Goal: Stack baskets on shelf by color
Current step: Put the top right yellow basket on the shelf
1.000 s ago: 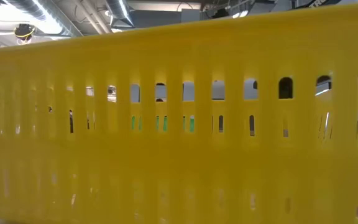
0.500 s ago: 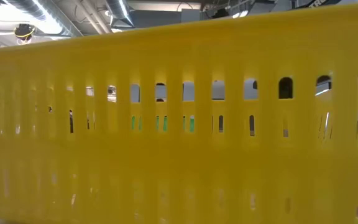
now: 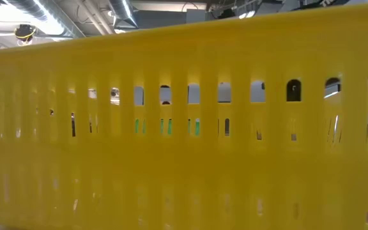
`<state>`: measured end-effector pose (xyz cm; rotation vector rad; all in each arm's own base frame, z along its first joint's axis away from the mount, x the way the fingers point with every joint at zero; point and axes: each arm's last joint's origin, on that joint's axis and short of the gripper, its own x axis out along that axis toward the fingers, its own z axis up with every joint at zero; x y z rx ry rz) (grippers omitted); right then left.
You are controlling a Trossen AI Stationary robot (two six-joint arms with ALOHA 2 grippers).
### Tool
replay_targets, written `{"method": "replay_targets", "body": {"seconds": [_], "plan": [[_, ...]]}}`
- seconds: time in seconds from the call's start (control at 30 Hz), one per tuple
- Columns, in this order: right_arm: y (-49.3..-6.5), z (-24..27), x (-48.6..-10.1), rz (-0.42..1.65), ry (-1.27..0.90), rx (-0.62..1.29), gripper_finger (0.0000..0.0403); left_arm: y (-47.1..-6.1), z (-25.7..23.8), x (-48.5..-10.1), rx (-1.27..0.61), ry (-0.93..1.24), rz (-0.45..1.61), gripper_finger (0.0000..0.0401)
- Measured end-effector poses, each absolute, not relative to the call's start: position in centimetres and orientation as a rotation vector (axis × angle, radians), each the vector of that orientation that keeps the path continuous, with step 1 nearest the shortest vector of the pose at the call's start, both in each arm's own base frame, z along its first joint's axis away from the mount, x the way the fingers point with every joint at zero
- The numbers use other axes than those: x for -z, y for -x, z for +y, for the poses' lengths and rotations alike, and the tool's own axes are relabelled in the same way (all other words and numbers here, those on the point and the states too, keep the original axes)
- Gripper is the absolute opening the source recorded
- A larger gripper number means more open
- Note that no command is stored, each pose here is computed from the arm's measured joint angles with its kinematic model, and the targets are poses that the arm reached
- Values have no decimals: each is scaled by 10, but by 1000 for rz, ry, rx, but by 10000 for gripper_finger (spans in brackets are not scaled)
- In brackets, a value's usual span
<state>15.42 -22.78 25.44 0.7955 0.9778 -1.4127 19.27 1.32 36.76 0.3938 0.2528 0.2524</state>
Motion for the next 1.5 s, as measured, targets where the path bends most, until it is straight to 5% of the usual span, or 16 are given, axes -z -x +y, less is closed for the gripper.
{"method": "replay_targets", "body": {"seconds": [0.2, 0.53, 1.03, 1.5], "plan": [[-175, -207, -282, 902, -727, 1263, 70, -193, 13, -368, -252, -395, 254, 0], [-233, -166, -294, 801, -625, 843, 6, -193, 13, -367, -257, -395, 256, 0], [-263, -187, -231, 1003, -668, 892, 1, -191, 13, -361, -246, -397, 324, 0], [-249, -191, -216, 1181, -610, 1075, 2, -191, 13, -361, -246, -395, 323, 0]]}}
